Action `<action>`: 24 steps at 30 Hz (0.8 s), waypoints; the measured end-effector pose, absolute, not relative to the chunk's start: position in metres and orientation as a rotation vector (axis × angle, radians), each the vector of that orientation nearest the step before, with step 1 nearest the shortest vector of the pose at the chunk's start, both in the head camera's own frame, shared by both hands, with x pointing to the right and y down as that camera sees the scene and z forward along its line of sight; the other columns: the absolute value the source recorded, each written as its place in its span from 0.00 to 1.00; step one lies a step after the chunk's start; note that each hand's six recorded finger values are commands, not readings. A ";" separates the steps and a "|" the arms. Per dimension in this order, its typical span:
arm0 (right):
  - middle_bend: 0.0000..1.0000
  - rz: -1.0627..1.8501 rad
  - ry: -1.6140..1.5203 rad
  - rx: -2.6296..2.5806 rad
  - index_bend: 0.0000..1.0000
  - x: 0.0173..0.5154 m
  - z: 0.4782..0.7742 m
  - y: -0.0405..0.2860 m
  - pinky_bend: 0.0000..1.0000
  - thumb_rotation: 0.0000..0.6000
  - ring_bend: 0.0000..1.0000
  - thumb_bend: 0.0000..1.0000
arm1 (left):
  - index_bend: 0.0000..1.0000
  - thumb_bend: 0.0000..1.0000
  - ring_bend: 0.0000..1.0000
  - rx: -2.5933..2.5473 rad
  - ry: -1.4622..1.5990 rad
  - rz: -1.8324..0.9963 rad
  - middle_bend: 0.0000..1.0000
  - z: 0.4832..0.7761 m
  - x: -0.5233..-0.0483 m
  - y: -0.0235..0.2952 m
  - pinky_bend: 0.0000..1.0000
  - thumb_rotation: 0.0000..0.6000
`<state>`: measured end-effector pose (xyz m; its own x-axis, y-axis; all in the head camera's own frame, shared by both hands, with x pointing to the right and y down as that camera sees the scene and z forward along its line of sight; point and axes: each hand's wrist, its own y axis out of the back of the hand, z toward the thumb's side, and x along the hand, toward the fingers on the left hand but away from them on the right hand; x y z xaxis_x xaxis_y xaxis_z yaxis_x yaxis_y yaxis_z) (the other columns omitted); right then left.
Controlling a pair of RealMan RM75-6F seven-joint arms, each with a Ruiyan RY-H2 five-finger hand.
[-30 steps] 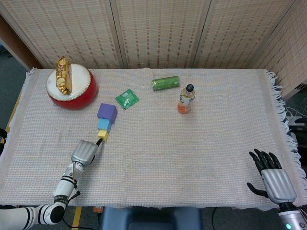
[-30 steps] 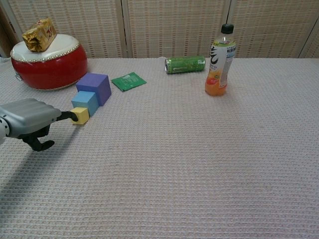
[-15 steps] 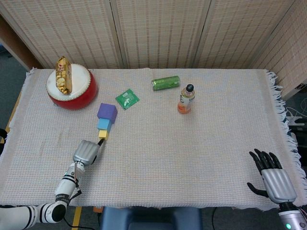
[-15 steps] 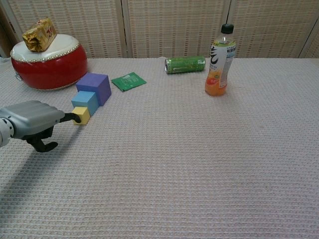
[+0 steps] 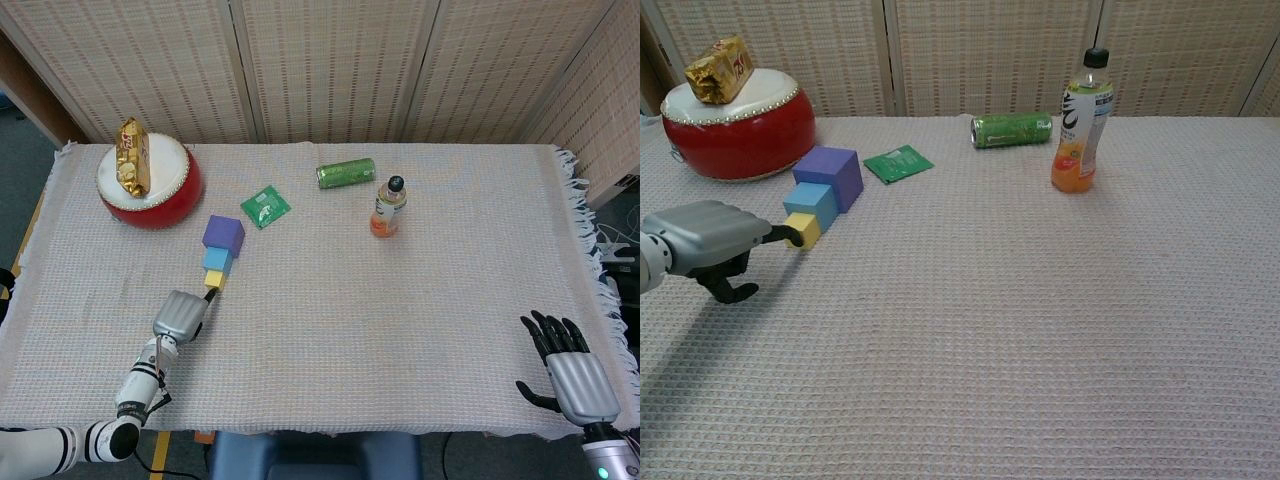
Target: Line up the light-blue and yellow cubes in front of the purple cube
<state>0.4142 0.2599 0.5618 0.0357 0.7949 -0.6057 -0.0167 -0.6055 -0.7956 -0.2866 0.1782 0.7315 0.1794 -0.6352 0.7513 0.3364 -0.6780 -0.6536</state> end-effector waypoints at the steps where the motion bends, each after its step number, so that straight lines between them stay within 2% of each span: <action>1: 0.00 1.639 -0.794 -1.684 0.00 0.414 0.562 0.260 0.00 0.83 0.00 0.00 | 0.13 0.45 1.00 -1.693 0.289 -1.609 1.00 0.732 -0.287 0.178 1.00 1.00; 18: 0.00 1.638 -0.796 -1.679 0.00 0.414 0.561 0.260 0.00 0.83 0.00 0.00 | 0.15 0.44 1.00 -1.707 0.274 -1.590 1.00 0.726 -0.285 0.185 1.00 1.00; 24: 0.00 1.628 -0.791 -1.685 0.00 0.412 0.560 0.261 0.00 0.83 0.00 0.00 | 0.15 0.44 1.00 -1.701 0.305 -1.527 1.00 0.702 -0.279 0.189 1.00 1.00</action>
<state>0.4124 0.2609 0.5597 0.0444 0.7971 -0.6022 -0.0195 -0.6020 -0.7983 -0.2791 0.1889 0.7017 0.2385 -0.6543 0.7177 0.3279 -0.6413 -0.6937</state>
